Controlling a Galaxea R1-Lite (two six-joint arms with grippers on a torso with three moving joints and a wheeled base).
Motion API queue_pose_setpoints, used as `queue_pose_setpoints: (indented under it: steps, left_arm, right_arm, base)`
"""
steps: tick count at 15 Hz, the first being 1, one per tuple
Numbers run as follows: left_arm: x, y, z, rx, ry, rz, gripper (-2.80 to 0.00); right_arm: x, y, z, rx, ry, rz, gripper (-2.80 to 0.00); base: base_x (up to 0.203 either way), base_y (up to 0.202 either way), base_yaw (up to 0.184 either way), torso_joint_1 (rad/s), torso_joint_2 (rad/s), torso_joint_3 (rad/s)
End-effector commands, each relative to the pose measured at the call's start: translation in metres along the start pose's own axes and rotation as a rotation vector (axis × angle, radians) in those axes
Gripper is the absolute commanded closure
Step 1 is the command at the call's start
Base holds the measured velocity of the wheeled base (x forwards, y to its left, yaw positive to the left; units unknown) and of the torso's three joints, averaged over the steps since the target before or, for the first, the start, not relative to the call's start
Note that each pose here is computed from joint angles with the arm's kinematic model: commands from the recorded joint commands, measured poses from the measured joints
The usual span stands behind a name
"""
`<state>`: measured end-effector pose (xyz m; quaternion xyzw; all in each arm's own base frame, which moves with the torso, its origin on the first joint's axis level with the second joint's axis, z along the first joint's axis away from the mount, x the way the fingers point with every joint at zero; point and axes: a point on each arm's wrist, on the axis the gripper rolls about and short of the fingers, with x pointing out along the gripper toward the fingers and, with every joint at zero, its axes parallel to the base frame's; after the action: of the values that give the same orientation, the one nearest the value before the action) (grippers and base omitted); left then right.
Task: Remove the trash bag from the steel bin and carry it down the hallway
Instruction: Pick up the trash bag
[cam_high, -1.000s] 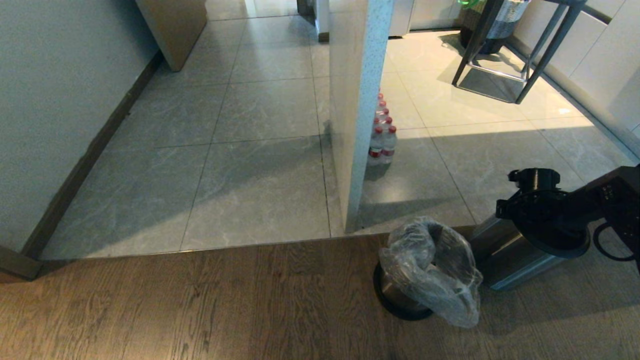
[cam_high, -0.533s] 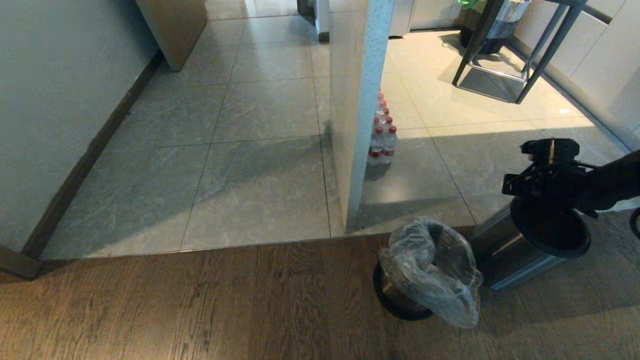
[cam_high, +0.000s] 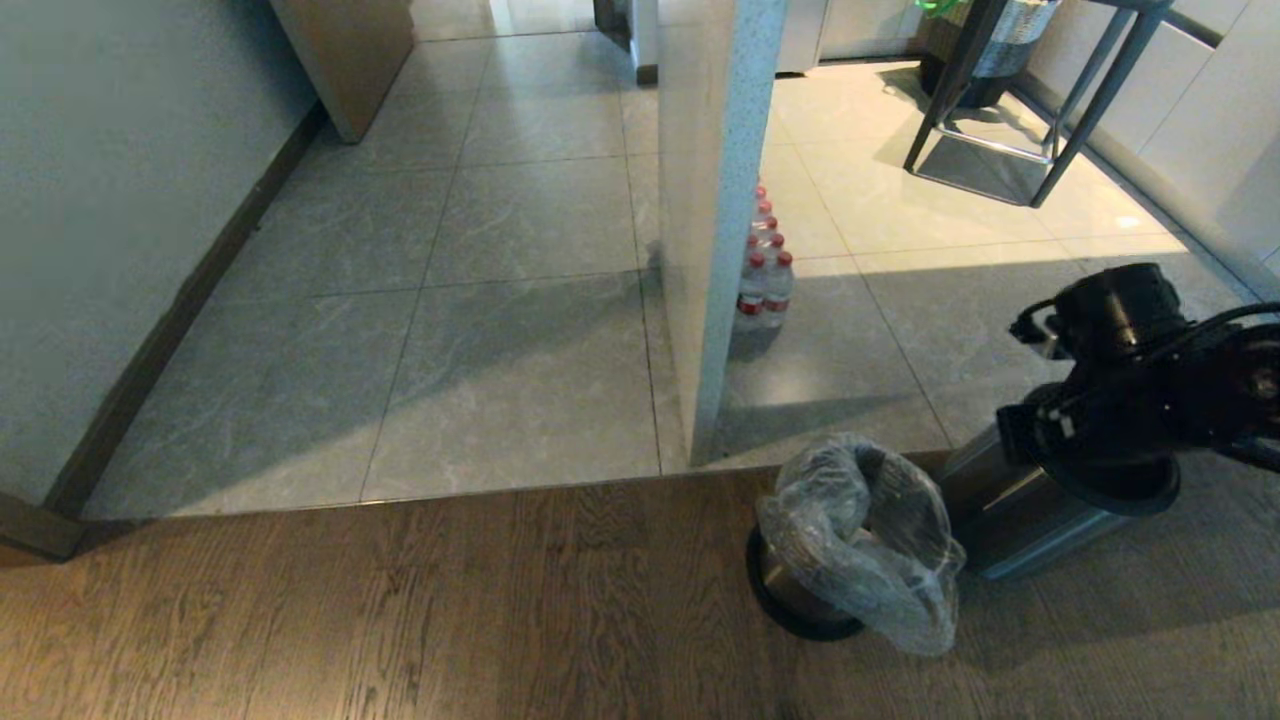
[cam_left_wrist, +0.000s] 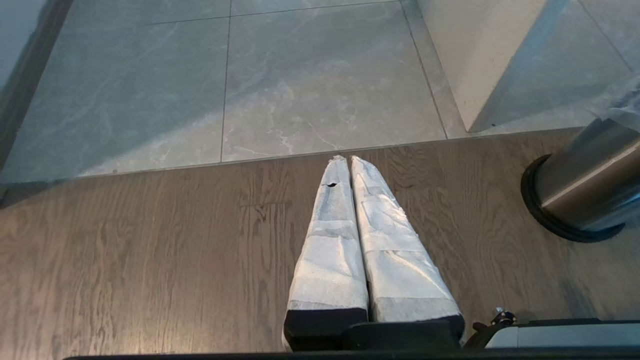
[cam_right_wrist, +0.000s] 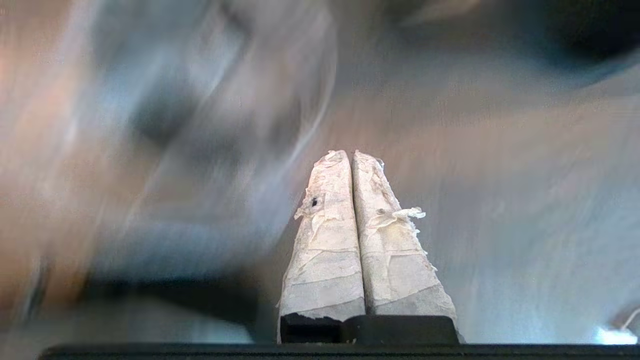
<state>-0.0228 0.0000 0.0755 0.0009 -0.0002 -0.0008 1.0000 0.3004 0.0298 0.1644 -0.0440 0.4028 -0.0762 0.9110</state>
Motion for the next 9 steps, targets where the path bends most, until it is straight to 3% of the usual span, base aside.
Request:
queue_pose_setpoints:
  steps: [1,6,9]
  left_arm:
    - [0.0,0.0,0.0,0.0,0.0,0.0,0.0]
    - [0.0,0.0,0.0,0.0,0.0,0.0,0.0]
    - [0.0,0.0,0.0,0.0,0.0,0.0,0.0]
  right_arm:
    - [-0.028,0.021,-0.022,-0.088,0.103,0.057,0.0]
    - [-0.021,0.084,-0.05,-0.274,0.295,0.275,0.0]
    - [-0.012,0.113,-0.05,-0.327,0.374,0.387,0.0]
  base:
    - [0.0,0.0,0.0,0.0,0.0,0.0]
    - [0.0,0.0,0.0,0.0,0.0,0.0]
    - [0.0,0.0,0.0,0.0,0.0,0.0]
